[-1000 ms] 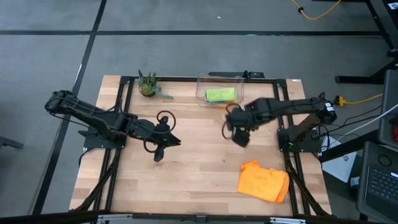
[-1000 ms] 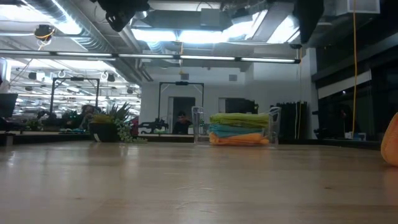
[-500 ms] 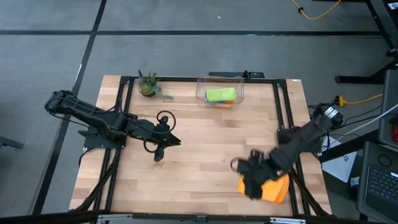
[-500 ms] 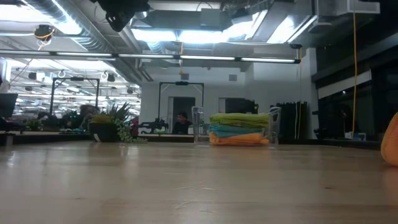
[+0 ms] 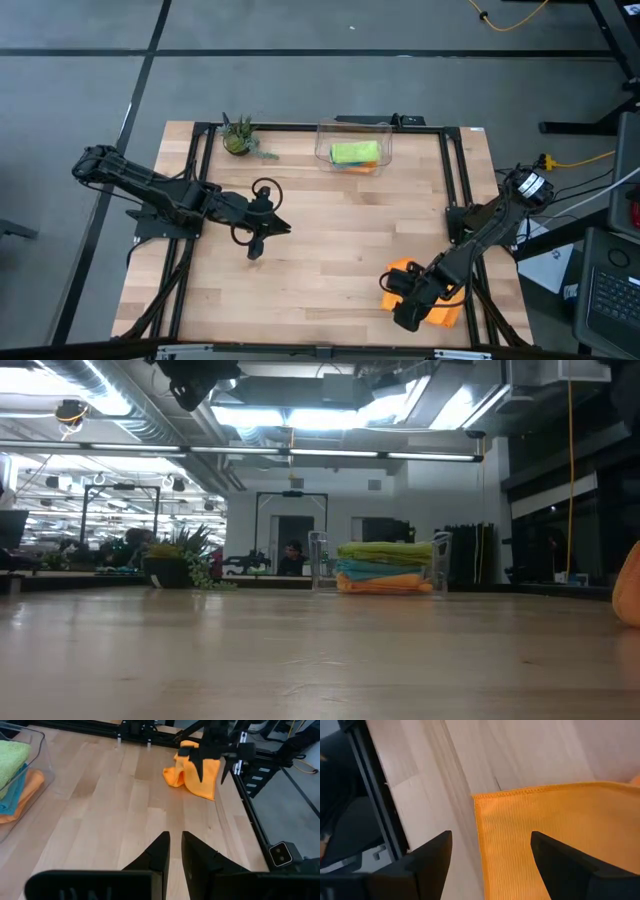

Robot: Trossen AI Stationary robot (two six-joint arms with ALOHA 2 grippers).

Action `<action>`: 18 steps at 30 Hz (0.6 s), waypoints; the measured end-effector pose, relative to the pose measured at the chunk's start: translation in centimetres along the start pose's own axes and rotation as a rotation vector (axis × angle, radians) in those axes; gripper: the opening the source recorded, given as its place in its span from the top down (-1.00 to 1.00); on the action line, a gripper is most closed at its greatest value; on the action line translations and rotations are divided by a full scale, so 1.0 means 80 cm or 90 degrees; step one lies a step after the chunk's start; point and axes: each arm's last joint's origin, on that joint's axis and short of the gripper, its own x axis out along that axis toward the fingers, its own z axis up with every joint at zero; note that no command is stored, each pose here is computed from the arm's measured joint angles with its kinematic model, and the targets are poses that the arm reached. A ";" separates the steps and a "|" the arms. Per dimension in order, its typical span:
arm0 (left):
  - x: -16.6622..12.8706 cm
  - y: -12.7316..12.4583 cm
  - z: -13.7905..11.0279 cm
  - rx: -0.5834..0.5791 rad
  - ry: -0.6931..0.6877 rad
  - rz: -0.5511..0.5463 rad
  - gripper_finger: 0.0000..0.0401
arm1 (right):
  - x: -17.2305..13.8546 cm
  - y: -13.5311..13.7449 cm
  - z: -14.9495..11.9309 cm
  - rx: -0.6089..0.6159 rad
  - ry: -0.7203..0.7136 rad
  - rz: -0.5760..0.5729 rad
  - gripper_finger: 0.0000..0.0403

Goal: Fold microfiber towels
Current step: Fold the orange towel on the table

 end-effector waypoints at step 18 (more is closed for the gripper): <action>0.000 0.002 0.000 0.001 -0.003 0.023 0.79 | 0.082 0.017 0.025 -0.226 -0.049 -0.062 -0.36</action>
